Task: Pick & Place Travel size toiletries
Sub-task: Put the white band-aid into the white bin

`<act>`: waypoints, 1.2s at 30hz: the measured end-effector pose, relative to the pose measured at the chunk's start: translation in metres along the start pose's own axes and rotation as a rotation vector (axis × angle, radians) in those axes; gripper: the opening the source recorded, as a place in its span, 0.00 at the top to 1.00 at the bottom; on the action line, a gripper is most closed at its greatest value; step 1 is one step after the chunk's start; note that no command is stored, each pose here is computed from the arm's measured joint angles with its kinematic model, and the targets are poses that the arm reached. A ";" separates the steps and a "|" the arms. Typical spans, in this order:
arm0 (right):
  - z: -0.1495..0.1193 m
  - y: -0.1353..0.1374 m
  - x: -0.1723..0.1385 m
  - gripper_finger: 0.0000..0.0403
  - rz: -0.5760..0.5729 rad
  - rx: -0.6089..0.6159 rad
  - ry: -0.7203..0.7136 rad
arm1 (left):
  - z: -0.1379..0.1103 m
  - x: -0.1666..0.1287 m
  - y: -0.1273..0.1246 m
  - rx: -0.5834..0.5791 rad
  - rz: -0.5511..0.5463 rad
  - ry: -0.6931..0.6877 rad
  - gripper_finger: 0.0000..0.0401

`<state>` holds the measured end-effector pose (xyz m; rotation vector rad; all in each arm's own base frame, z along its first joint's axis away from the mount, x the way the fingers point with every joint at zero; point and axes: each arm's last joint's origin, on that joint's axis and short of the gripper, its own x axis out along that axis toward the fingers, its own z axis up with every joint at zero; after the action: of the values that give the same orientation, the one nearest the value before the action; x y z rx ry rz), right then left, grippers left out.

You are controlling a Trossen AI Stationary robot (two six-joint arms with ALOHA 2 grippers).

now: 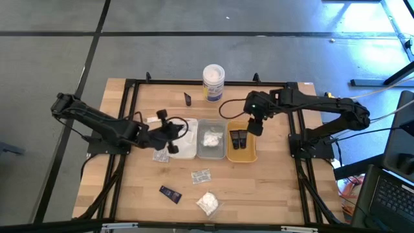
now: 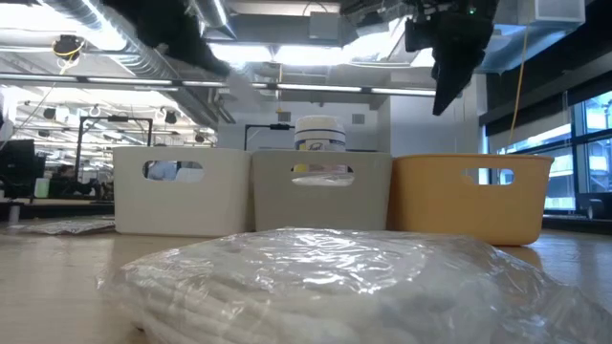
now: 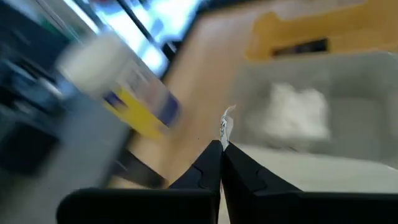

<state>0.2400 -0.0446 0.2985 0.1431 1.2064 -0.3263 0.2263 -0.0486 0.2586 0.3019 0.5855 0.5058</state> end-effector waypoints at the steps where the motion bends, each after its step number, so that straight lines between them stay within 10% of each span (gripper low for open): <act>1: 0.000 -0.002 0.000 0.49 -0.002 0.006 0.001 | -0.003 -0.001 -0.002 -0.045 -0.033 0.025 0.99; 7: 0.001 -0.006 0.001 0.57 -0.007 0.014 0.003 | -0.018 -0.008 -0.011 -0.244 -0.165 0.173 0.99; 17: 0.001 -0.006 0.001 0.67 -0.006 -0.003 0.002 | -0.036 -0.006 -0.005 -0.337 -0.033 0.331 0.99; 36: 0.001 -0.006 0.001 0.70 -0.006 0.019 0.002 | -0.015 0.038 -0.030 -0.002 0.019 0.544 0.99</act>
<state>0.2387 -0.0509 0.2985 0.1561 1.2064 -0.3424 0.2555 -0.0512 0.2173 0.1648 1.1104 0.6109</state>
